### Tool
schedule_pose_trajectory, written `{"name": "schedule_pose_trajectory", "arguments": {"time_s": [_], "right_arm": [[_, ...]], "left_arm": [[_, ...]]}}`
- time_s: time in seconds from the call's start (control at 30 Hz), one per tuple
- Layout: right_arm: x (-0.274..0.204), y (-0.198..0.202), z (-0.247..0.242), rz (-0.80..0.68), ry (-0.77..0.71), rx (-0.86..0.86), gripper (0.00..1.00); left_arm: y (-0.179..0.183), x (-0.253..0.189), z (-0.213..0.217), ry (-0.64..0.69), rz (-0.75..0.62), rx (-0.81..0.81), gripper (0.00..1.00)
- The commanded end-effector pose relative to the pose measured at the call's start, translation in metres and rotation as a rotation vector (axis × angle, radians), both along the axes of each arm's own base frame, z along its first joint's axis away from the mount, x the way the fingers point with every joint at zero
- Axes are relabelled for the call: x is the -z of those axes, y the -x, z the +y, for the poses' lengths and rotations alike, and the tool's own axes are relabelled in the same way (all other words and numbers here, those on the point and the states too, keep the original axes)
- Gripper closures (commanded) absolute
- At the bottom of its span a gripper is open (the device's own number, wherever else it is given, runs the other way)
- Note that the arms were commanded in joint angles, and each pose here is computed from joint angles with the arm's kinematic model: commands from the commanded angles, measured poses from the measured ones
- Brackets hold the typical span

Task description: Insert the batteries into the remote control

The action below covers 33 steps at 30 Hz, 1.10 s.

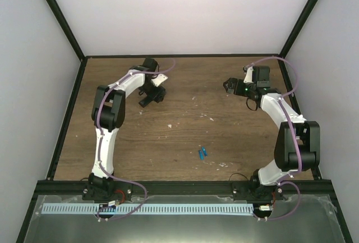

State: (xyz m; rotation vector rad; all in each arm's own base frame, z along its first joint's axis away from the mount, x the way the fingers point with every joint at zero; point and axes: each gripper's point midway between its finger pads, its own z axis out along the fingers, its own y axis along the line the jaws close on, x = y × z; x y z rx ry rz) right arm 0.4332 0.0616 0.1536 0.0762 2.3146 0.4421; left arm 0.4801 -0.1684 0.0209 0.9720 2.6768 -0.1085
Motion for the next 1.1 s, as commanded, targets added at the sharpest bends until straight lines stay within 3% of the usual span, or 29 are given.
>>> {"name": "schedule_pose_trajectory", "arguments": {"time_s": [0.0,0.23,0.43,0.67,0.8,1.07], "right_arm": [[-0.014,-0.007,0.006,-0.032,-0.008,-0.01,0.0],[-0.011,-0.003,0.008,-0.013,-0.013,-0.02,0.02],[-0.01,0.001,0.009,-0.008,-0.015,-0.026,0.03],[-0.012,0.003,0.011,-0.015,-0.02,-0.031,0.03],[-0.013,0.005,0.013,-0.02,-0.026,-0.046,0.03],[-0.018,0.02,0.044,-0.069,-0.116,-0.181,0.06]], "left_arm": [[0.007,0.012,-0.001,-0.026,0.042,0.028,0.07],[0.011,0.019,-0.001,-0.028,0.068,0.03,0.19],[0.012,0.024,0.001,-0.042,0.075,0.031,0.44],[0.014,0.026,0.001,-0.036,0.086,0.027,0.62],[0.003,0.01,-0.008,0.009,0.054,0.015,0.71],[-0.014,-0.057,-0.042,0.258,-0.003,-0.107,0.74]]}}
